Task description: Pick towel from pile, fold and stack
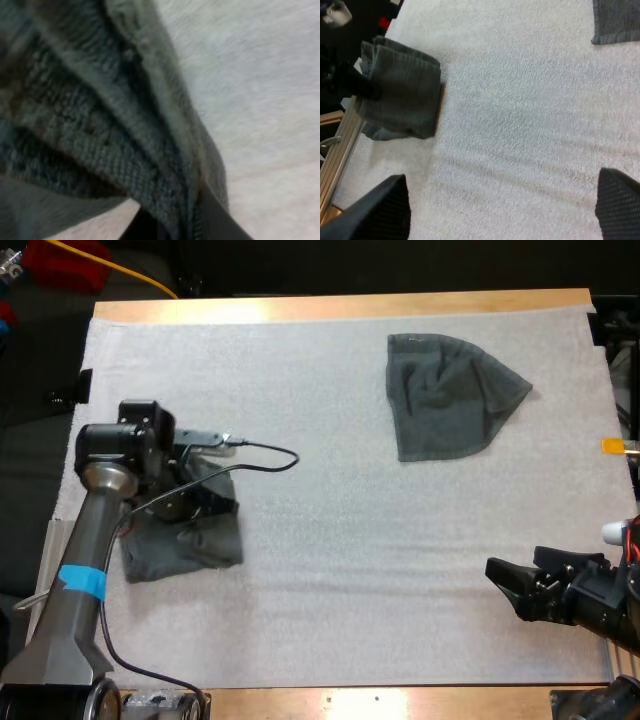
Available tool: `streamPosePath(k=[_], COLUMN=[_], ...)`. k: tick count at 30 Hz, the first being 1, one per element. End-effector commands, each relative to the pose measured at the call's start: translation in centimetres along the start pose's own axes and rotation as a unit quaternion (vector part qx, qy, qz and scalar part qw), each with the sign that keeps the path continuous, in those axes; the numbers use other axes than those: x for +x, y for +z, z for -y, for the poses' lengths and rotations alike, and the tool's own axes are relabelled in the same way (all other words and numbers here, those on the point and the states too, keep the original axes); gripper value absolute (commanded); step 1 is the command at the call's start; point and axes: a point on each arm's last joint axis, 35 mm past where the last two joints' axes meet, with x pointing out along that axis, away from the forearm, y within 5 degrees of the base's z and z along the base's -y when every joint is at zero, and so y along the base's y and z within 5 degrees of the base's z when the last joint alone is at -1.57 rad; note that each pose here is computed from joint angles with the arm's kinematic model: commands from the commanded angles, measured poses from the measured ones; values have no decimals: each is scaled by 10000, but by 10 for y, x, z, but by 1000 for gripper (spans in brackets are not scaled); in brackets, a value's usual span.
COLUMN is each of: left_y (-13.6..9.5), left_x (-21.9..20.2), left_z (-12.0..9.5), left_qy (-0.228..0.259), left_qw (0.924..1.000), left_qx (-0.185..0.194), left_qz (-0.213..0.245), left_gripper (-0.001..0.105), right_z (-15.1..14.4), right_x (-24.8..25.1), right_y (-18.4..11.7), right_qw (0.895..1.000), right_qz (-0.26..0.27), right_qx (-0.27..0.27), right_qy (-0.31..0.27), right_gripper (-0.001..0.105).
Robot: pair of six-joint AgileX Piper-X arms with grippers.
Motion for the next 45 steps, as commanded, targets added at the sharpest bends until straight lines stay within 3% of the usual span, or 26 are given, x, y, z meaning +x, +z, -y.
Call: streamPosePath(k=[1, 9, 14, 20, 26, 35, 38, 41, 43, 45], left_y=[-1, -2, -2, -8, -16, -15, -15, -16, -17, -16], left_x=[-1, -6, -6, 10, 30, 35, 35, 35, 32, 26], left_z=[-6, -39, -46, -53, -63, -73, -73, -73, -73, -73], left_qy=[133, 179, 253, 825, 1549, 1637, 1637, 1677, 1805, 1925], left_qw=[9999, 9979, 9969, 9938, 9838, 9802, 9802, 9796, 9769, 9744], left_qx=[-17, -607, -719, -744, -900, -1083, -1083, -1085, -1134, -1157], left_qz=[37, 115, 203, 77, 9, 260, 257, 203, 136, 113], left_gripper=[0, 0, 0, 0, 0, 0, 12, 45, 75, 72], right_z=[0, 0, 0, 0, 0, 0, 0, 0, 0, 0], right_x=[-1, -1, -1, -1, -1, -1, -1, -1, -1, -1], right_y=[0, 0, 0, 0, 0, 0, 0, 0, 0, 0], right_qw=[10000, 10000, 10000, 10000, 10000, 10000, 10000, 10000, 10000, 10000], right_qz=[2, 2, 2, 2, 2, 2, 2, 2, 2, 2], right_qx=[-17, -17, -17, -17, -17, -17, -17, -17, -17, -17], right_qy=[34, 34, 34, 34, 34, 34, 34, 34, 34, 34], right_gripper=[74, 74, 74, 74, 74, 74, 74, 74, 74, 74])
